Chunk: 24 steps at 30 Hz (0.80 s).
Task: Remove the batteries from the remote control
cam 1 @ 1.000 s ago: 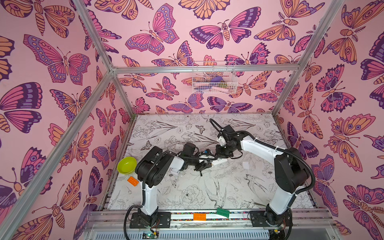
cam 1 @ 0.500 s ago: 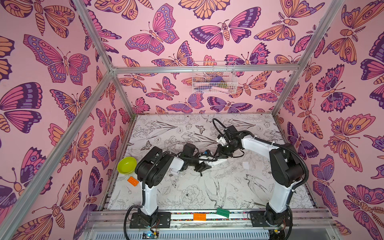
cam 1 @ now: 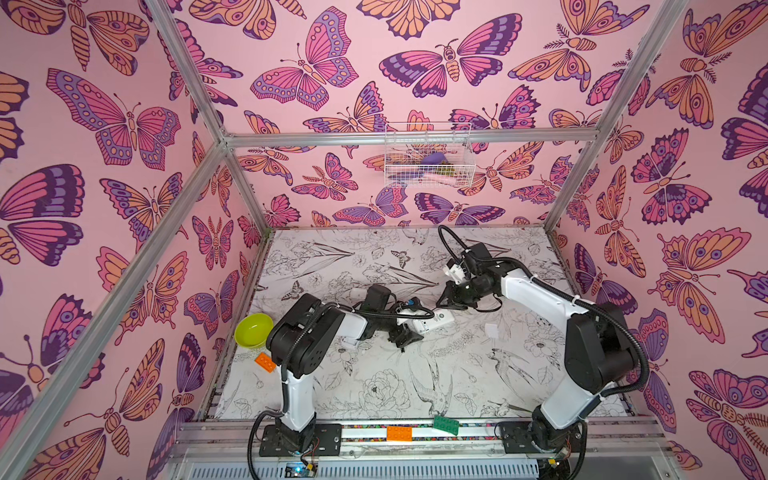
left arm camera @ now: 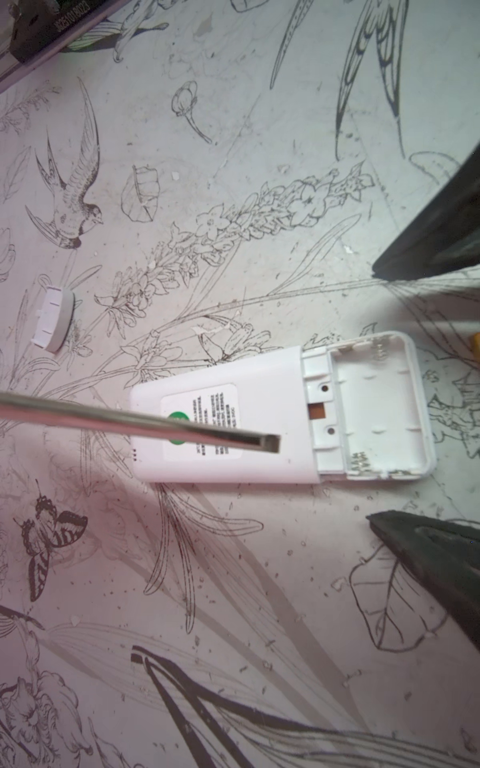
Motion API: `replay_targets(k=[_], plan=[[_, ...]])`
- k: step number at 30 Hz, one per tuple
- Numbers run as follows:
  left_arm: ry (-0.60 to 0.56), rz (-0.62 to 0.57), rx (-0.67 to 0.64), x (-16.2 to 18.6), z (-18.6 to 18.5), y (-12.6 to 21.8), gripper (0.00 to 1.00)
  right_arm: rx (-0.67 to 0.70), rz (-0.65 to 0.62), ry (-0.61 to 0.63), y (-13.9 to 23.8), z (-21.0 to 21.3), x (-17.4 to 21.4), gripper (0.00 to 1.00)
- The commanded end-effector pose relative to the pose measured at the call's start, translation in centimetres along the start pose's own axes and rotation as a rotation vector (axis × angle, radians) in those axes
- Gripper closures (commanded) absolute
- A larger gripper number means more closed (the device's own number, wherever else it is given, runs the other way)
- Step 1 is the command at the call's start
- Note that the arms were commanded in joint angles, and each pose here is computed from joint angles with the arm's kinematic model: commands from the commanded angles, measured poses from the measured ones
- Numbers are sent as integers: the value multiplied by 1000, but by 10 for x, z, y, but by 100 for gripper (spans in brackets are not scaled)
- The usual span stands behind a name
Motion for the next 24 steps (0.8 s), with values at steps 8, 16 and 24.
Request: replay_targets(k=[8, 16, 24], plan=[[77, -8, 18, -57, 15, 28, 5, 181, -167, 9, 45, -26, -9, 100], [252, 83, -64, -96, 25, 79, 3, 170, -366, -29, 64, -38, -23, 98], [424, 111, -287, -90, 31, 157, 0, 96, -579, -62, 58, -46, -28, 93]])
Point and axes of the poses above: each gripper's point midway between its finger pads, its own y axis back along the fingers, its own z axis along the line the jaws close on, x = y × z, the point moved 7 cm from there along y, back along the fingers, and after that the axes turned 4 degrees about -y, right-handed, at the moved point
